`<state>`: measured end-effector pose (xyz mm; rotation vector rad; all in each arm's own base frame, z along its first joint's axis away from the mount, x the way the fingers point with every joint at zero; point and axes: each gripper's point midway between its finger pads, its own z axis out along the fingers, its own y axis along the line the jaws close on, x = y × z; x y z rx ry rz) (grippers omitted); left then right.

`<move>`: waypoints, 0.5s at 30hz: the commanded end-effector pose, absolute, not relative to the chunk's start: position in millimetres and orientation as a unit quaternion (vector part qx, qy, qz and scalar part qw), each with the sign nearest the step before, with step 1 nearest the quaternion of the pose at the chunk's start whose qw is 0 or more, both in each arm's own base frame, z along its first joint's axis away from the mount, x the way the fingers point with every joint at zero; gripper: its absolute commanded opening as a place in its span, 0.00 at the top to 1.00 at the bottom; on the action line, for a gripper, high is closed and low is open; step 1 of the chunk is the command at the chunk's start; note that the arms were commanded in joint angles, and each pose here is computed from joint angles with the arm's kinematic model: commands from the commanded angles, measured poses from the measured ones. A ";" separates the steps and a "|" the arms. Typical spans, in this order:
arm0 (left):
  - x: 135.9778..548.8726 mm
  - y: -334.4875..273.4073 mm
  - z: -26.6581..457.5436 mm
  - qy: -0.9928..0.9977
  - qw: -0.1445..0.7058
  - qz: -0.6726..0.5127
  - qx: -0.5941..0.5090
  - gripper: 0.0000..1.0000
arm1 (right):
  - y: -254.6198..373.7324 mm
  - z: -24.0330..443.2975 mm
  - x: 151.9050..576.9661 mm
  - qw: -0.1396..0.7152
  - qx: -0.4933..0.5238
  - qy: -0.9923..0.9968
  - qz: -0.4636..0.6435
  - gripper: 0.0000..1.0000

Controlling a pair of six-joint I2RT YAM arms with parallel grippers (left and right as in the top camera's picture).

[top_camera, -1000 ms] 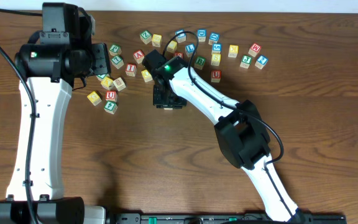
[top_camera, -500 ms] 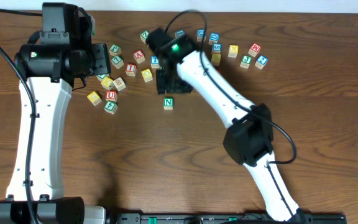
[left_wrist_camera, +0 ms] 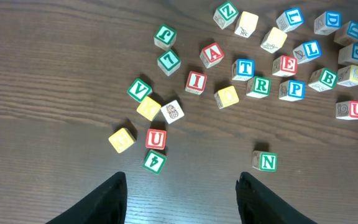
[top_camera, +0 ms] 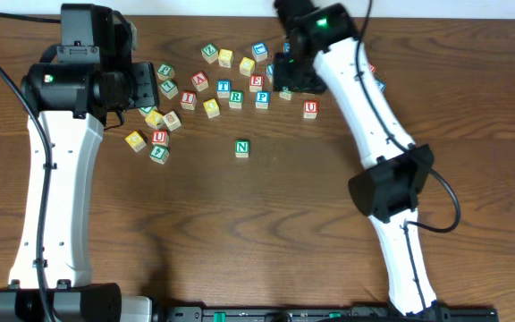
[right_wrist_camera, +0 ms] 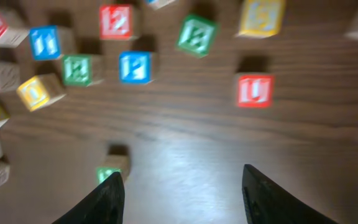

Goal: Spell out NEURIPS
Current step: 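Raise the right gripper and move it toward the far blocks, then lower the right gripper over the red E block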

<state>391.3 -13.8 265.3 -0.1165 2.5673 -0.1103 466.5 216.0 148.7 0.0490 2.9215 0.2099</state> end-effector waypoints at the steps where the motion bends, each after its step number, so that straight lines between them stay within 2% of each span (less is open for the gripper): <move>1: 390.5 -12.6 267.8 0.957 0.283 -0.038 -0.047 0.44 | 207.4 154.1 471.4 0.118 -0.020 0.991 0.063 0.44; 9: 390.5 -12.6 267.8 0.957 0.283 -0.038 -0.047 0.44 | 205.0 153.0 478.2 0.130 -0.024 0.990 0.057 0.41; 15: 390.6 -12.6 267.7 0.957 0.283 -0.038 -0.047 0.44 | 228.6 152.4 480.4 0.147 -0.041 0.986 0.068 0.41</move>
